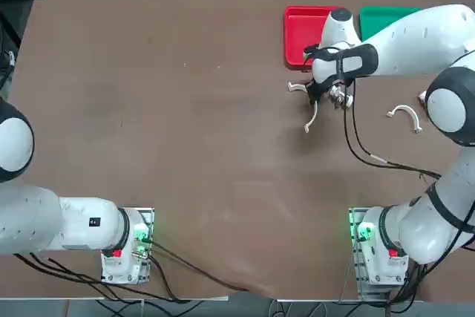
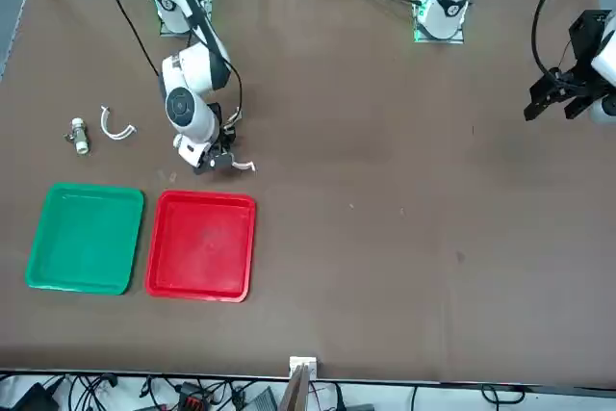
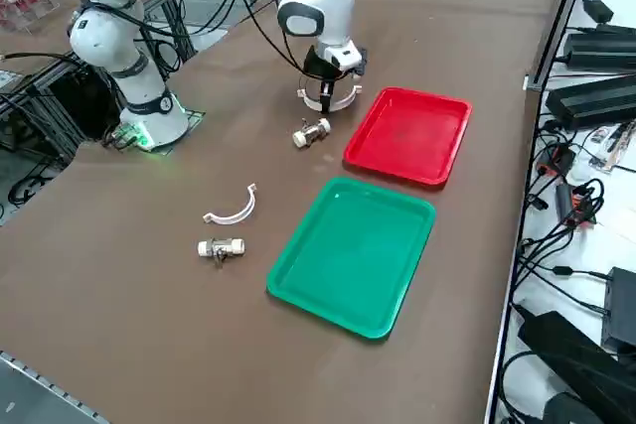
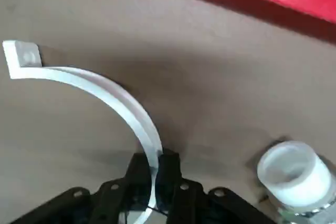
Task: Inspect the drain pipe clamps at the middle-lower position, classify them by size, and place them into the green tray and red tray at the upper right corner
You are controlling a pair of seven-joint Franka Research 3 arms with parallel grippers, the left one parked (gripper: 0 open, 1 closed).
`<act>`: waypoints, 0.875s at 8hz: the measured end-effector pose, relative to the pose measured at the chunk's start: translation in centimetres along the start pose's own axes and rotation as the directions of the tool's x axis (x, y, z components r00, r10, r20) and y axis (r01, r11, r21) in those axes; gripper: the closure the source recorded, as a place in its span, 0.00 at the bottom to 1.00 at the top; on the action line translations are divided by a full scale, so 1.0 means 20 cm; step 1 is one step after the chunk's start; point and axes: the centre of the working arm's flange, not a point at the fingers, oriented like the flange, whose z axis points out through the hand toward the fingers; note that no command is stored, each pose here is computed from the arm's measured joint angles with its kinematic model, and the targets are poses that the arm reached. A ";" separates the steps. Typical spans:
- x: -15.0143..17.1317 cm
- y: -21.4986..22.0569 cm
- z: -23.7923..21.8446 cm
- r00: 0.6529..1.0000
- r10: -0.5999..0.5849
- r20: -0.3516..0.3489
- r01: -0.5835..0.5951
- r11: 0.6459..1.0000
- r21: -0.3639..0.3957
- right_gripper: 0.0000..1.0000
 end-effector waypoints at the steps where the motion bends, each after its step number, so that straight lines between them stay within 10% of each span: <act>1: 0.05 0.00 -0.09 0.999 0.011 -0.032 -0.010 1.000 0.006 0.93; 5: 0.40 0.32 -0.94 0.976 0.206 -0.073 -0.202 0.978 0.054 0.93; 7: 0.67 0.63 -0.96 0.952 0.292 -0.089 -0.286 0.955 0.075 0.93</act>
